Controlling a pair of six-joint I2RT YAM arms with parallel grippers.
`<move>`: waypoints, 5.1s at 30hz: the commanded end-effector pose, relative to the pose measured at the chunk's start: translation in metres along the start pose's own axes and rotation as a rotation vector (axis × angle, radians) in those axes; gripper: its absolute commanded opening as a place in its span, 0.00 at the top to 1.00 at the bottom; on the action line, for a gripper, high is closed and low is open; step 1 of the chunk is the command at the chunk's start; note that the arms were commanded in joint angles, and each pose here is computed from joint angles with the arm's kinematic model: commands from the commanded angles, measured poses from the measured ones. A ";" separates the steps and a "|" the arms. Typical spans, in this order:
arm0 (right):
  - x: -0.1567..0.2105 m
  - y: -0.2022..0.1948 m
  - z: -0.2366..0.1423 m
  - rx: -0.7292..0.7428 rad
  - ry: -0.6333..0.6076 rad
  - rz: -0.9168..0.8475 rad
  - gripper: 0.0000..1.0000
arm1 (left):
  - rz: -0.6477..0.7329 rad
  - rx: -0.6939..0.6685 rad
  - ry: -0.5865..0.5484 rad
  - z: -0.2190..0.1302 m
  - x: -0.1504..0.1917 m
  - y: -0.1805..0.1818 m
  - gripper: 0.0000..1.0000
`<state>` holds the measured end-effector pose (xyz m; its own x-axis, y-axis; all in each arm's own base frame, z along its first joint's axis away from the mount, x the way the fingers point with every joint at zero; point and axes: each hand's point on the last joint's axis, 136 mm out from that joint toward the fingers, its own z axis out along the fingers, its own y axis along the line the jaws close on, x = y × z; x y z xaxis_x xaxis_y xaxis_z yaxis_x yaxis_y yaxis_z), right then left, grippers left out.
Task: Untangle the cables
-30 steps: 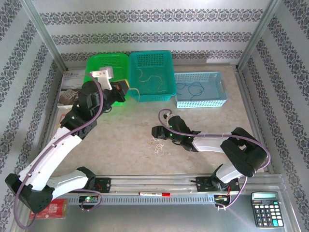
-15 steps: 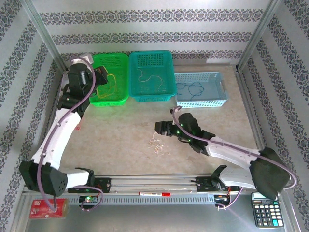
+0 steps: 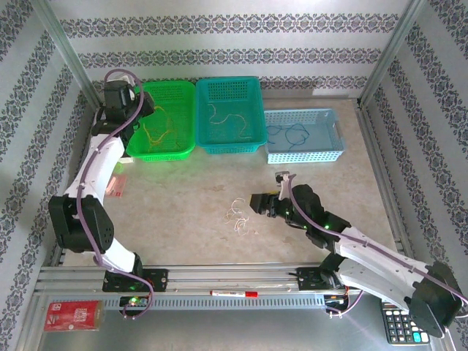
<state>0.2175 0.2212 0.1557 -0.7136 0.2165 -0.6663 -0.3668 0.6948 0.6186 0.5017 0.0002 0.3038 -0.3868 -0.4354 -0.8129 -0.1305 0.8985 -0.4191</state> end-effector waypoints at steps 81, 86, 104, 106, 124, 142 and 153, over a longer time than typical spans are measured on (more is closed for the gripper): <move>0.000 0.015 0.030 -0.003 0.085 -0.011 1.00 | -0.127 0.531 0.470 -0.144 0.297 -0.110 0.00; -0.005 0.017 0.026 -0.011 0.068 -0.007 1.00 | -0.144 0.580 0.467 -0.149 0.292 -0.123 0.04; -0.007 0.017 0.025 -0.016 0.058 -0.003 1.00 | -0.113 0.667 0.533 -0.150 0.325 -0.165 0.41; -0.006 0.017 0.024 -0.017 0.058 -0.003 1.00 | -0.109 0.666 0.535 -0.149 0.328 -0.167 0.46; 0.034 -0.029 0.033 0.095 0.135 0.026 1.00 | -0.079 0.760 0.412 -0.174 0.263 -0.208 1.00; 0.046 -0.042 0.039 0.132 0.169 0.040 0.59 | -0.106 0.902 0.291 -0.205 0.212 -0.233 1.00; 0.040 -0.037 0.035 0.121 0.157 0.037 0.54 | -0.099 0.901 0.279 -0.207 0.208 -0.233 1.00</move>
<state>0.2184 0.2327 0.0852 -0.8261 0.1174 -0.5512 -0.2817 0.7610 0.5843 0.2628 -0.2899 0.2932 -0.6803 -0.3551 -0.6411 0.4803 0.4447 -0.7560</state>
